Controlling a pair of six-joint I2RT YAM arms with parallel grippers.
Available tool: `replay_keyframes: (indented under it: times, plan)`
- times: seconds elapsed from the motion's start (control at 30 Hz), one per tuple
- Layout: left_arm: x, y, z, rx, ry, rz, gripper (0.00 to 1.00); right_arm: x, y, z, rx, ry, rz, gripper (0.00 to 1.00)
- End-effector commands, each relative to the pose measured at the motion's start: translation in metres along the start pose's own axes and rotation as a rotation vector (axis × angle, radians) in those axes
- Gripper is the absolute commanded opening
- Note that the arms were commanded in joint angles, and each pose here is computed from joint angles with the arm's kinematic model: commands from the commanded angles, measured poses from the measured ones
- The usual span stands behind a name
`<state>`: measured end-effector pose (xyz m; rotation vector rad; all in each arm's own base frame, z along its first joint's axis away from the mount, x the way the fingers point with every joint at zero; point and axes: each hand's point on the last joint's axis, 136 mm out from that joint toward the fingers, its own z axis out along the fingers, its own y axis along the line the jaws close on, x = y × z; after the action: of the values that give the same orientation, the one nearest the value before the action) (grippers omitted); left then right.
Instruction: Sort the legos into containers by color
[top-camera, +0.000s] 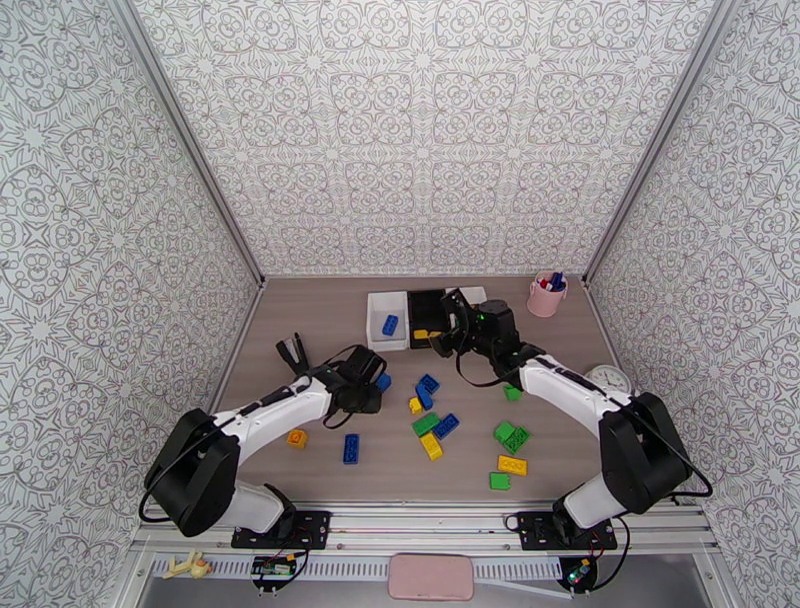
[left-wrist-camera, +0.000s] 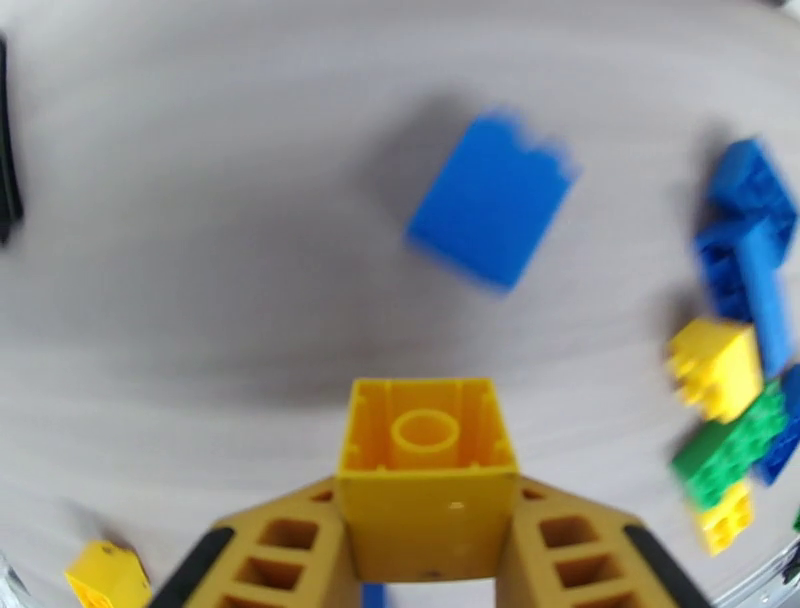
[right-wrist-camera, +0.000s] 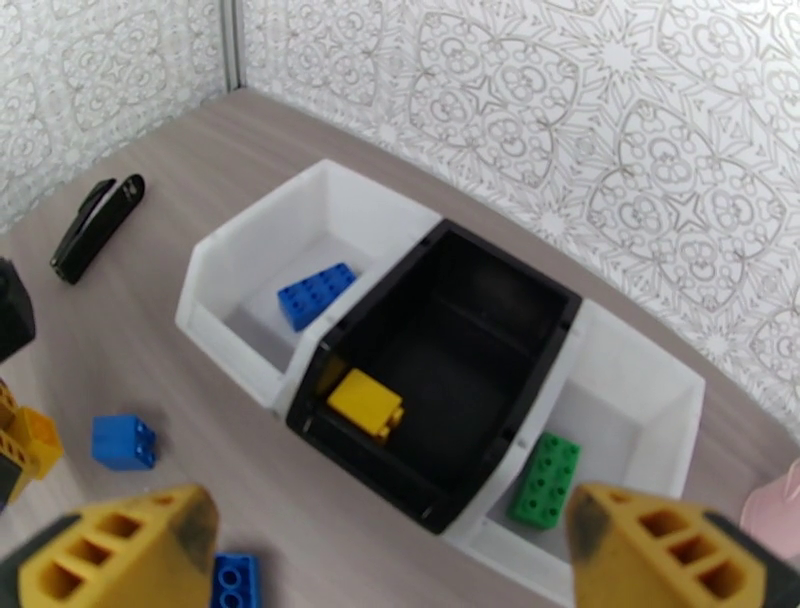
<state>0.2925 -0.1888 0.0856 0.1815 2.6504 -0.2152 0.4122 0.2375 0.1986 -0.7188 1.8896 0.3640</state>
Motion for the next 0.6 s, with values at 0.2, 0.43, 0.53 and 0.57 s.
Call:
replay_keyframes:
  times: [0.2, 0.43, 0.53, 0.57]
  plan:
    - [-0.127, -0.058, -0.035, 0.131, -0.411, 0.119, 0.35, -0.002, -0.011, -0.022, 0.012, -0.049, 0.045, 0.96]
    - [-0.181, -0.087, -0.035, 0.205, -0.555, 0.123, 0.35, 0.003, -0.015, -0.034, 0.019, -0.058, 0.073, 0.96]
    - [-0.200, -0.095, -0.030, 0.232, -0.569, 0.120, 0.35, 0.001, -0.015, -0.036, 0.016, -0.065, 0.077, 0.96]
    - [-0.206, -0.098, -0.027, 0.238, -0.573, 0.119, 0.35, 0.000, -0.016, -0.037, 0.016, -0.068, 0.078, 0.96]
